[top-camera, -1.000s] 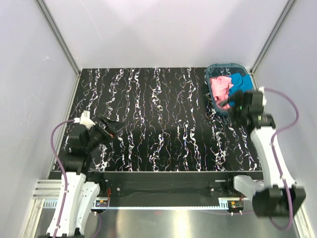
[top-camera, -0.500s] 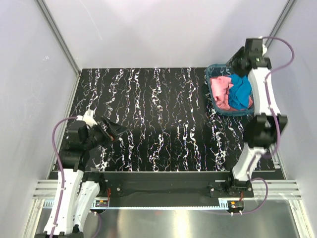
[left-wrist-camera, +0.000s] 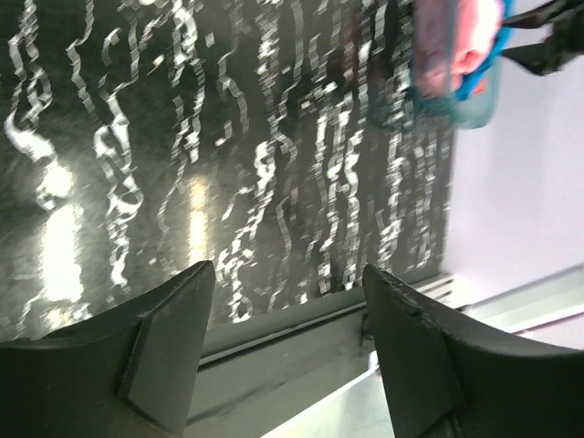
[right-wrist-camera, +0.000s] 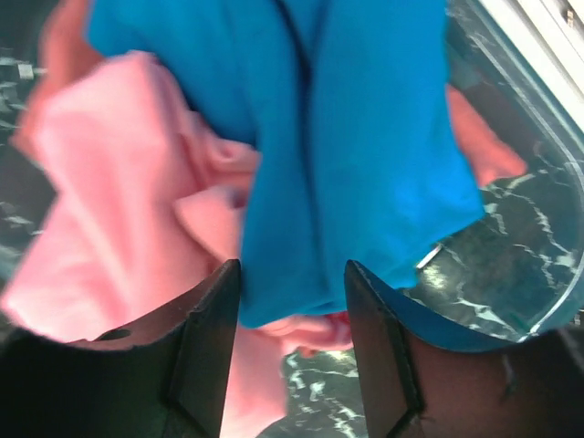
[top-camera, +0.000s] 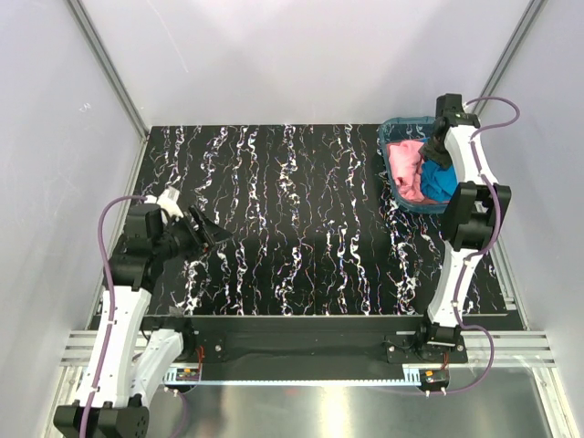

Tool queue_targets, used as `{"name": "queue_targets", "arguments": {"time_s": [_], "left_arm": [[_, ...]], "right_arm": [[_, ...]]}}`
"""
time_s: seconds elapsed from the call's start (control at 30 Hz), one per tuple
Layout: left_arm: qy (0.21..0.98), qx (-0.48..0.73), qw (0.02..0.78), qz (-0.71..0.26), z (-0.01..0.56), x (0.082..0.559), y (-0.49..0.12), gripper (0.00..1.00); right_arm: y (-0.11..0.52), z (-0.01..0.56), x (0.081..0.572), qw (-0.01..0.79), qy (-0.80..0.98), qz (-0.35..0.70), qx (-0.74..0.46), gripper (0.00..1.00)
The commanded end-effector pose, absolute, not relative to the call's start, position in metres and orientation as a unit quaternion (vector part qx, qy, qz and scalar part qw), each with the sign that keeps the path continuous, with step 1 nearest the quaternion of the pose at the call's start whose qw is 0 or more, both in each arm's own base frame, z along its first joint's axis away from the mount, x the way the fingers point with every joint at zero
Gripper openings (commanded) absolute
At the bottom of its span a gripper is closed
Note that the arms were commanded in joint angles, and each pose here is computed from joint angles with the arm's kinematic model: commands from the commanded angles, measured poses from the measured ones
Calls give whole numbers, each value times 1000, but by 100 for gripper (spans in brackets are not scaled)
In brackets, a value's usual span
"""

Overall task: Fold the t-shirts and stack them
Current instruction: Grab the tshirt from the pile

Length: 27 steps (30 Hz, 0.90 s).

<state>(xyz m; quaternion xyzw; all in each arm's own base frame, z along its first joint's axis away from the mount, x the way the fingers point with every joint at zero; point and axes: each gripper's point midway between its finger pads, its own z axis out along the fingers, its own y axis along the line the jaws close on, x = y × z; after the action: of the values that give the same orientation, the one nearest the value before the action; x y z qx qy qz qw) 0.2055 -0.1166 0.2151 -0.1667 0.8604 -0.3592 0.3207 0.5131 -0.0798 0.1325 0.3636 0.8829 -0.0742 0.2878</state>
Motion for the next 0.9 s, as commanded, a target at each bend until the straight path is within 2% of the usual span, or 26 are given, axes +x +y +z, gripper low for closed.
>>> {"name": "queue_targets", "arguments": {"time_s": [0.0,0.03,0.17,0.27,0.3,0.4,0.5,0.7,0.87], "left_arm": [[878,-145,319,-326,209,201,-109,69],[879,-145,318,-323,207,201,-109,68],[880,-146,310,-328,209,203,-111,64],[881,-140,308,-330,214,205,-112,61],[882,-140,308,-328,214,205,-112,60],[879,-139,312,-333,220,204,-113,59],[876,-139,316,-337,224,203,-113,57],[872,-130,330,-337,234,203,-113,56],[871,-127,334,-338,232,200,-113,56]], "right_arm": [[-100,159,513,330,868,-84,362,56],[-103,156,512,326,868,-84,366,55],[-103,147,520,323,869,-62,369,40],[-106,153,524,327,867,-56,372,17],[-106,156,522,323,868,-59,372,0],[-114,185,524,350,858,-71,369,0],[-128,242,530,406,832,-81,369,0],[-91,343,548,516,797,45,311,0],[-87,396,537,567,766,60,295,0]]}}
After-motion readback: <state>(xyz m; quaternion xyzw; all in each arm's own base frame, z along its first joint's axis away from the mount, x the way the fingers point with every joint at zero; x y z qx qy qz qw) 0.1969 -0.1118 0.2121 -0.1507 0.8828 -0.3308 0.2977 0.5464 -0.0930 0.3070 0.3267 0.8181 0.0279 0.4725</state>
